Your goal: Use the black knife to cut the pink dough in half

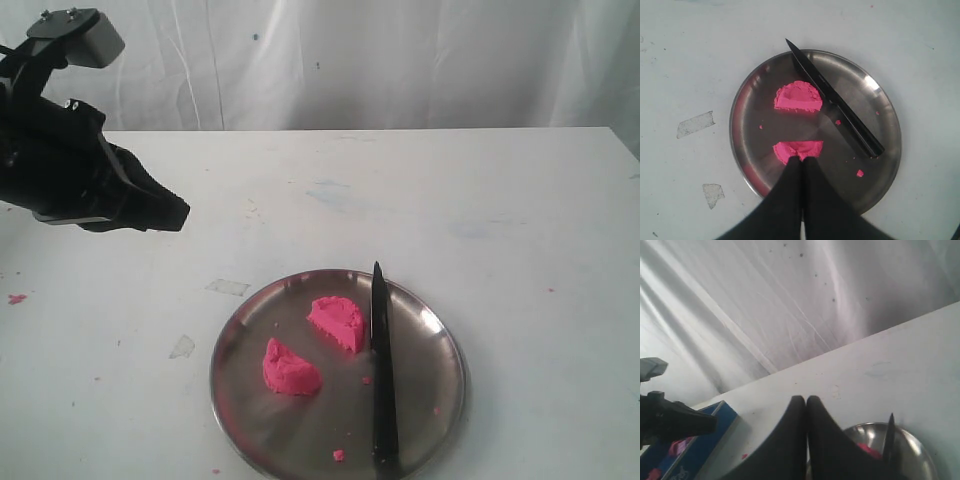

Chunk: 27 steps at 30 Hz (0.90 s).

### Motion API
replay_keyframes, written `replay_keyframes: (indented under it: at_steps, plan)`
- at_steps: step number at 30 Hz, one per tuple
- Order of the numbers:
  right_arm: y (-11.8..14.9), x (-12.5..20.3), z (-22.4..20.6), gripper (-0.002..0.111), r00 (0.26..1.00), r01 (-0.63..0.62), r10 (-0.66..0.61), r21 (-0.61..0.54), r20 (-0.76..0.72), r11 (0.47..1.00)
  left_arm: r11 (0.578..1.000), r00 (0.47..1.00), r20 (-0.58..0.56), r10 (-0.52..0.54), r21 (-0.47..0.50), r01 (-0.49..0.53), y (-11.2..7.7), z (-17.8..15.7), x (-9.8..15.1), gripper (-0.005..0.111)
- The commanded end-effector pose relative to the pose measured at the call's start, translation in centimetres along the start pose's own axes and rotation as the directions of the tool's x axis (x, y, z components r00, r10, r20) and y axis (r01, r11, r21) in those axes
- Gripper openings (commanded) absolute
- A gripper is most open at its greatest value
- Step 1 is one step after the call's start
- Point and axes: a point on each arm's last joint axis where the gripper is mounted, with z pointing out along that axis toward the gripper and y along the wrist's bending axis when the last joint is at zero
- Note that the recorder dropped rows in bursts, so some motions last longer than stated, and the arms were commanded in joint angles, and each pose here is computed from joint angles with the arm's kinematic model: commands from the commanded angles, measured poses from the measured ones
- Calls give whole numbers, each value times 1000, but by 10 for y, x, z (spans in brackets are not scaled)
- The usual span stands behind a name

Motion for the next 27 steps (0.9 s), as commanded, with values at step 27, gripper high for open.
replay_keyframes:
  at_steps: [27]
  plan:
    - [-67, 66, -6, 0, 833, 537, -552, 286, -34, 794, 1000, 1000, 0, -11, 20, 11, -3, -2, 2, 0]
